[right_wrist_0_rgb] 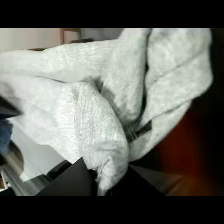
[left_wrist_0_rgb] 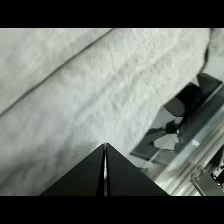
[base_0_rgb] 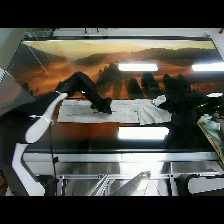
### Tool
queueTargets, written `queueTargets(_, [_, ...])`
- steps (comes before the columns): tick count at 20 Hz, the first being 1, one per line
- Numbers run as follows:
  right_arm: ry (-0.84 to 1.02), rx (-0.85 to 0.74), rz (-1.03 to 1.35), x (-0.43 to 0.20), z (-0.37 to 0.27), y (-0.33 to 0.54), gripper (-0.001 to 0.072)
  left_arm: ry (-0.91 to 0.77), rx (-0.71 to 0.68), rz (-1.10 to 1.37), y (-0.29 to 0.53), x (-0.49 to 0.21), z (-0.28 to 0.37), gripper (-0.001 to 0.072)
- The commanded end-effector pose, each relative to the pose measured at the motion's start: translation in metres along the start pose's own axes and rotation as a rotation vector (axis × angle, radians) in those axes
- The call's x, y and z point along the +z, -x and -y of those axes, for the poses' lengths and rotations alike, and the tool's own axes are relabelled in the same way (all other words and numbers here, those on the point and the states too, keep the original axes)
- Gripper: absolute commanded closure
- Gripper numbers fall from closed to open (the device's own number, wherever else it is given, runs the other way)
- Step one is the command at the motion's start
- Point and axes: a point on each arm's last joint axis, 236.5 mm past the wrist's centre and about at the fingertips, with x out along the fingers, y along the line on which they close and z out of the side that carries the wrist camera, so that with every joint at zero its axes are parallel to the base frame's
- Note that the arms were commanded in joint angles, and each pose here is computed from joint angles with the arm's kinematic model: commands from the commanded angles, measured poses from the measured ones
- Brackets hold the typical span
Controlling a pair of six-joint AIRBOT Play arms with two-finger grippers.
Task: Fold the shirts.
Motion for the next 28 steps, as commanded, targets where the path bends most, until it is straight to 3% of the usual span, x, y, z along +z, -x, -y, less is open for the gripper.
queueTargets(1, [0.002, 0.056, -0.031, -0.002, -0.015, 0.011, 0.0696, 0.002, 0.019, -0.087, -0.05, 0.0, 0.01, 0.0695])
queueTargets(10, [-0.037, 0.187, -0.018, 0.011, -0.035, 0.103, 0.0697, -0.137, -0.023, -0.086, -0.038, 0.025, 0.065, 0.0694])
queueTargets(16, [0.07, 0.221, -0.002, 0.004, -0.103, 0.126, 0.0697, -0.244, -0.03, 0.028, 0.081, 0.017, 0.09, 0.0693])
queueTargets(21, [0.264, 0.247, -0.048, -0.017, -0.222, 0.01, 0.0697, -0.127, -0.04, 0.143, 0.178, -0.037, 0.041, 0.0693])
queueTargets(26, [0.323, 0.164, 0.037, -0.078, -0.277, -0.191, 0.0695, 0.034, -0.082, 0.195, 0.186, -0.099, -0.009, 0.0693])
queueTargets(27, [0.311, 0.163, 0.064, -0.089, -0.278, -0.222, 0.0645, 0.053, -0.084, 0.206, 0.18, -0.109, -0.016, 0.0693])
queueTargets(28, [0.318, 0.166, 0.058, -0.102, -0.275, -0.247, 0.0336, 0.072, -0.091, 0.21, 0.172, -0.121, -0.022, 0.0693])
